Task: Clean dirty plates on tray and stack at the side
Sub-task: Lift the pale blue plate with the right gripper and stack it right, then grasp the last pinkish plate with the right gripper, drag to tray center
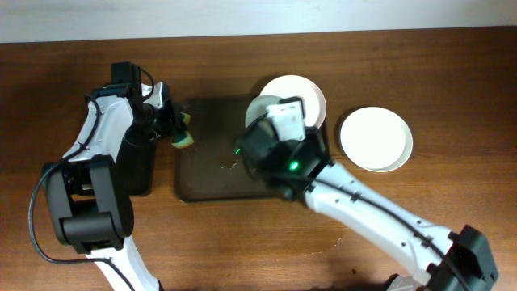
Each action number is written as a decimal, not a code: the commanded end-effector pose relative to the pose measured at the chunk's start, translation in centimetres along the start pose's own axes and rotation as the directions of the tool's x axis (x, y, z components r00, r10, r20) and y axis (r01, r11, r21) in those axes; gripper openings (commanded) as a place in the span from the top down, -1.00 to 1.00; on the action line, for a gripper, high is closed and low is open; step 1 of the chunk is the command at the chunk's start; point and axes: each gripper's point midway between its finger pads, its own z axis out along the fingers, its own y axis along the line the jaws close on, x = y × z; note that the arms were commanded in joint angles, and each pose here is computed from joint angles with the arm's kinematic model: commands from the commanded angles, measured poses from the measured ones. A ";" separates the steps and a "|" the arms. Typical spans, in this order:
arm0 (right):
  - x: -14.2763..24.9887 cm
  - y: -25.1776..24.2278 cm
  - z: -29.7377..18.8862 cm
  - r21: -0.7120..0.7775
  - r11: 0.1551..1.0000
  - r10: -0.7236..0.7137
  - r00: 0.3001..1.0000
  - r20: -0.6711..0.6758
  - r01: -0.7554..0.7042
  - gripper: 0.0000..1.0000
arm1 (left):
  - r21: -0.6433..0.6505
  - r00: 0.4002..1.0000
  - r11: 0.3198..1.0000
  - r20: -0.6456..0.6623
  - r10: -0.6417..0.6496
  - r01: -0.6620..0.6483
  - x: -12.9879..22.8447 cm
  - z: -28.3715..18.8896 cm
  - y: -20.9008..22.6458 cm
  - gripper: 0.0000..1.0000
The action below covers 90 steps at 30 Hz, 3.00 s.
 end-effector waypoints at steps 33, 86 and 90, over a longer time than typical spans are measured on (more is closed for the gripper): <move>18.0 -17.6 19.1 0.249 0.606 0.683 0.333 -0.650 -0.755 0.92 | -0.002 1.000 1.000 0.007 0.020 -0.020 -0.3 -0.1 -0.1 0.99; 10.2 11.2 13.7 -0.176 0.804 0.273 0.617 -0.738 -0.568 0.67 | -0.035 1.000 0.999 0.007 0.024 -0.024 -0.2 0.0 0.3 0.99; 10.5 14.7 9.9 -0.323 0.804 0.115 0.664 -0.739 -0.499 0.68 | -0.035 1.000 0.999 0.003 0.022 -0.022 -0.1 0.0 0.3 0.99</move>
